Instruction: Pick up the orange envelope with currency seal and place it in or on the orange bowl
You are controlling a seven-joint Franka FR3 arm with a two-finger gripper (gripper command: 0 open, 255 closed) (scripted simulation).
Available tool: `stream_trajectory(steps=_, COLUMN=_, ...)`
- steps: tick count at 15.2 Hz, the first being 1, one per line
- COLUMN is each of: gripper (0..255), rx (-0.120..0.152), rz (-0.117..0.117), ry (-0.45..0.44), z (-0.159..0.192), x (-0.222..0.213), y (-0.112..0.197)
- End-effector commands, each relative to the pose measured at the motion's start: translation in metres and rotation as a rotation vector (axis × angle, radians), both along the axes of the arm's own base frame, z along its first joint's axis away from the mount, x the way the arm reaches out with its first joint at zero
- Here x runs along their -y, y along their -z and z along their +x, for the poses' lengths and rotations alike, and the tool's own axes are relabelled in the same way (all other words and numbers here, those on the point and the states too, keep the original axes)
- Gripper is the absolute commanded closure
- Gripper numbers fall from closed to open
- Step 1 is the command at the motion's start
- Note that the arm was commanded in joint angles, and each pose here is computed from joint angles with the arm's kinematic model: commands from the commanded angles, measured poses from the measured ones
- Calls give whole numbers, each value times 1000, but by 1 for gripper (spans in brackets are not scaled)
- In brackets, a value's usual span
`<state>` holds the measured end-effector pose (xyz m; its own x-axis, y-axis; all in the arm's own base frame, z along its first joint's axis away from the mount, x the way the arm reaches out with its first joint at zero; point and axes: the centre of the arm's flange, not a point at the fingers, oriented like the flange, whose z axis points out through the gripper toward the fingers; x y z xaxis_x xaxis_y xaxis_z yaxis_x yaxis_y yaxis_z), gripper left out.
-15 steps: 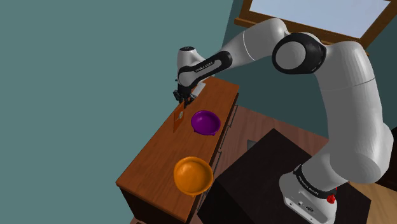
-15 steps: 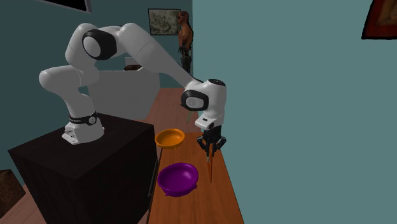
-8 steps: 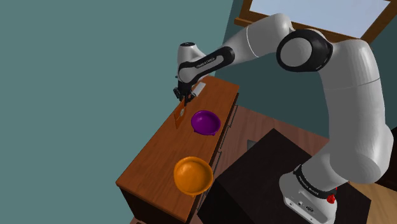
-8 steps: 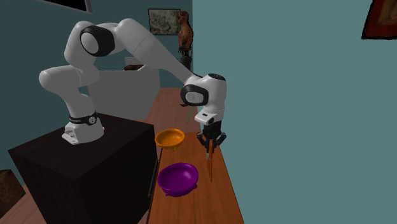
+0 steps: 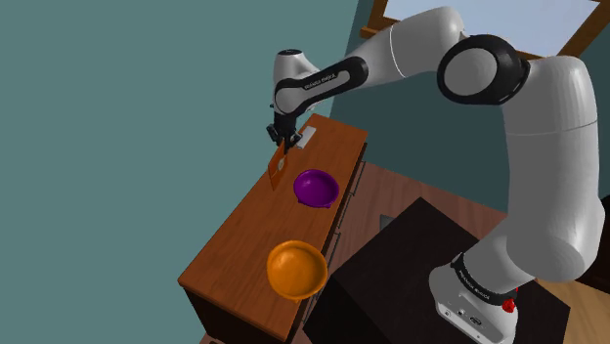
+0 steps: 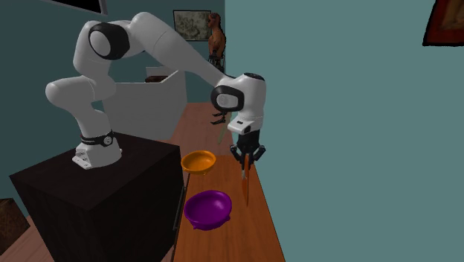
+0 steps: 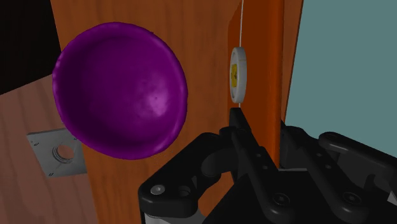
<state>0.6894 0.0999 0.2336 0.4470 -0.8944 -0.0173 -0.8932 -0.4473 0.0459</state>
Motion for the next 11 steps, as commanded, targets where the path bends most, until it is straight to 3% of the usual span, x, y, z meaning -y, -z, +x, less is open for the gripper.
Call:
stream_trajectory(steps=1, gripper=255, rx=0, rz=0, ry=0, z=0, x=0, y=-10)
stream_trajectory(steps=11, gripper=255, rx=0, rz=0, ry=0, z=0, x=0, y=-62)
